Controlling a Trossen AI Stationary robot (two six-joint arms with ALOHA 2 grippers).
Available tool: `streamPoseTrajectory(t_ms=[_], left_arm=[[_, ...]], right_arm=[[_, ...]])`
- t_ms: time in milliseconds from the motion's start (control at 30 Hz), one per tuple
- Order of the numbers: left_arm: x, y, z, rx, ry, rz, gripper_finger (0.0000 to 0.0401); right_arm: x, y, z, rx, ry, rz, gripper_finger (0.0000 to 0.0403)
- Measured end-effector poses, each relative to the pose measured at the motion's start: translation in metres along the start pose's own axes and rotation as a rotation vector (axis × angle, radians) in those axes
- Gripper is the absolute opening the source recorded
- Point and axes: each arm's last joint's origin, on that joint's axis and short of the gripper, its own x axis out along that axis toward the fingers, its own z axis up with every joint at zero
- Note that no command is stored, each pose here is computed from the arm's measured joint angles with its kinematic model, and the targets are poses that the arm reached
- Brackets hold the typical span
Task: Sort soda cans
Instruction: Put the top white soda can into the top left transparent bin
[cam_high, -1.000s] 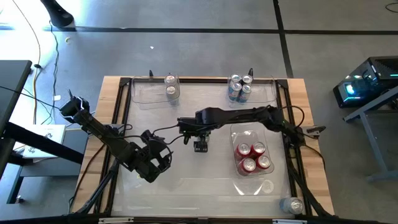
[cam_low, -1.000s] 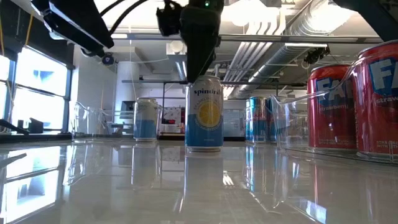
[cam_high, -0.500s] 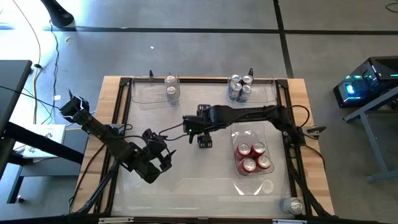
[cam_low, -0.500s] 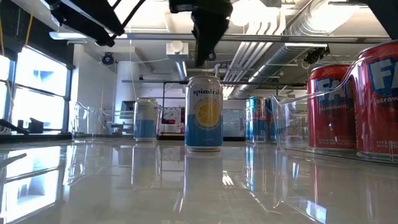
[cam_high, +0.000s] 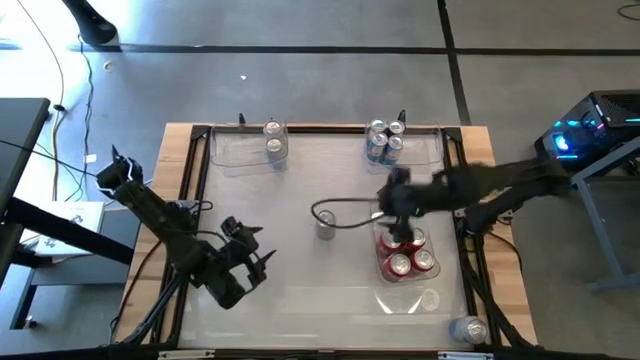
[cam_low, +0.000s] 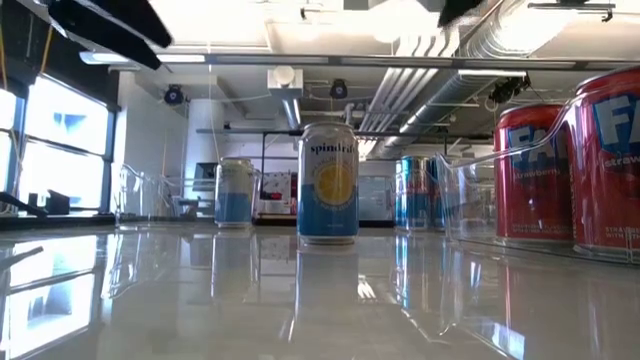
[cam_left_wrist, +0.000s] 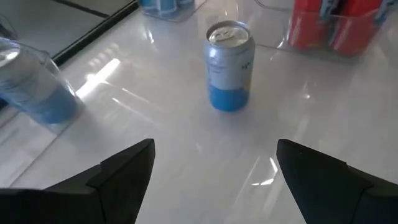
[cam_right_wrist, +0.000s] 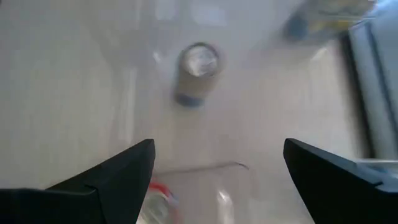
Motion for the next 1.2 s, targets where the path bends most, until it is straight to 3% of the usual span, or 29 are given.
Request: streamPoseTrajectory(t_ms=[100, 167, 267, 367, 400, 467, 600, 733, 867, 1033, 1200], left_arm=[[0.011, -0.001, 0.01, -0.005, -0.01, -0.004, 0.0333], [0.022, -0.003, 0.021, 0.037, -0.005, -0.026, 0.0333], [0.045, -0.004, 0.043, 0.097, 0.02, -0.136, 0.0333], [0.075, 0.001, 0.064, 0.185, -0.009, -0.3, 0.0333], [0.082, 0.005, 0.07, 0.217, -0.022, -0.352, 0.0333], [0.098, 0.017, 0.079, 0.272, -0.029, -0.382, 0.0333], [0.126, 0.05, 0.096, 0.313, -0.013, -0.415, 0.0333], [0.152, 0.078, 0.098, 0.31, 0.059, -0.461, 0.0333], [0.165, 0.096, 0.101, 0.316, 0.068, -0.437, 0.0333], [0.172, 0.104, 0.102, 0.35, 0.065, -0.457, 0.0333], [0.182, 0.113, 0.088, 0.342, 0.118, -0.53, 0.0333]], right_arm=[[0.02, 0.022, -0.029, 0.061, -0.013, 0.044, 0.035], [-0.007, 0.024, -0.038, 0.145, -0.254, 0.109, 0.035], [-0.019, 0.033, -0.05, 0.197, -0.441, 0.172, 0.035], [0.001, 0.05, -0.077, 0.14, -0.363, 0.175, 0.035], [-0.003, 0.053, -0.077, 0.153, -0.424, 0.189, 0.035], [-0.017, 0.059, -0.072, 0.222, -0.573, 0.225, 0.035], [0.001, 0.075, -0.093, 0.209, -0.516, 0.184, 0.035], [-0.007, 0.082, -0.095, 0.238, -0.616, 0.214, 0.035], [0.0, 0.09, -0.109, 0.137, -0.621, 0.126, 0.035], [-0.016, 0.08, -0.123, 0.182, -0.713, 0.053, 0.035], [-0.028, 0.066, -0.137, 0.247, -0.782, 0.109, 0.035]])
